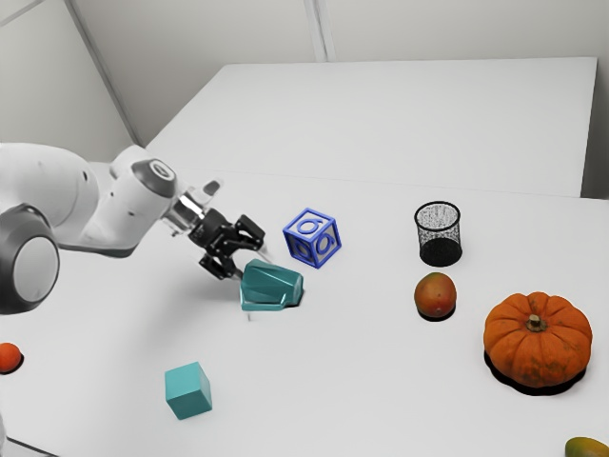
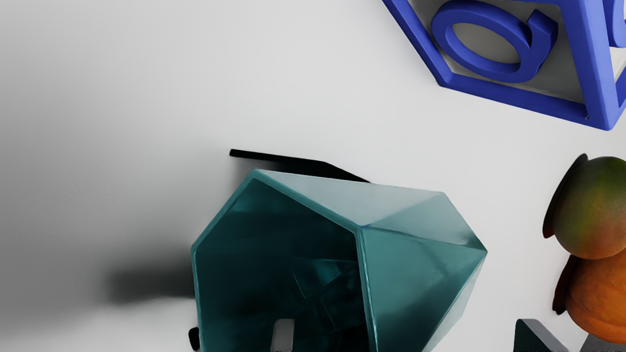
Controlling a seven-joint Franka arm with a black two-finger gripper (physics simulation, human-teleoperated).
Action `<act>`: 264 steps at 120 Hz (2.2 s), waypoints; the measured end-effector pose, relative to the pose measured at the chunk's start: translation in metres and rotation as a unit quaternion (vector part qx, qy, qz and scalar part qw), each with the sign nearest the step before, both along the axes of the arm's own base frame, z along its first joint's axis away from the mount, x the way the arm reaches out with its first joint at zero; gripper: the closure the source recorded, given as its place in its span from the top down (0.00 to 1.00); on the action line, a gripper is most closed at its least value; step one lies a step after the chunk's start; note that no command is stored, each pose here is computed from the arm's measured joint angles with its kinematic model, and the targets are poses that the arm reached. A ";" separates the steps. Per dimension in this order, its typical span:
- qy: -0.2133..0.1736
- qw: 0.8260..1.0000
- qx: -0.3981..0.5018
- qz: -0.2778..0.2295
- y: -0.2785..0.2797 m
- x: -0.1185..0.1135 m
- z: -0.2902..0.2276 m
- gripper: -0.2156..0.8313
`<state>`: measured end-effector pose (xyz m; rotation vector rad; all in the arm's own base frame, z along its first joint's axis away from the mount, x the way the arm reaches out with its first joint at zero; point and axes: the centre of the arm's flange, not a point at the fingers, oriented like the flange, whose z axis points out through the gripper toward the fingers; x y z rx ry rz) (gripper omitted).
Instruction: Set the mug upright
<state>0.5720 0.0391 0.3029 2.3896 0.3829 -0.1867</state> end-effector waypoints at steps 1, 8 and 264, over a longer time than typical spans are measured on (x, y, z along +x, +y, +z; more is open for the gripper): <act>0.000 1.000 0.000 0.000 0.000 0.000 0.000 0.63; -0.001 1.000 0.001 0.000 -0.002 0.002 0.000 0.58; 0.019 0.939 0.343 -0.028 -0.018 -0.026 0.062 0.05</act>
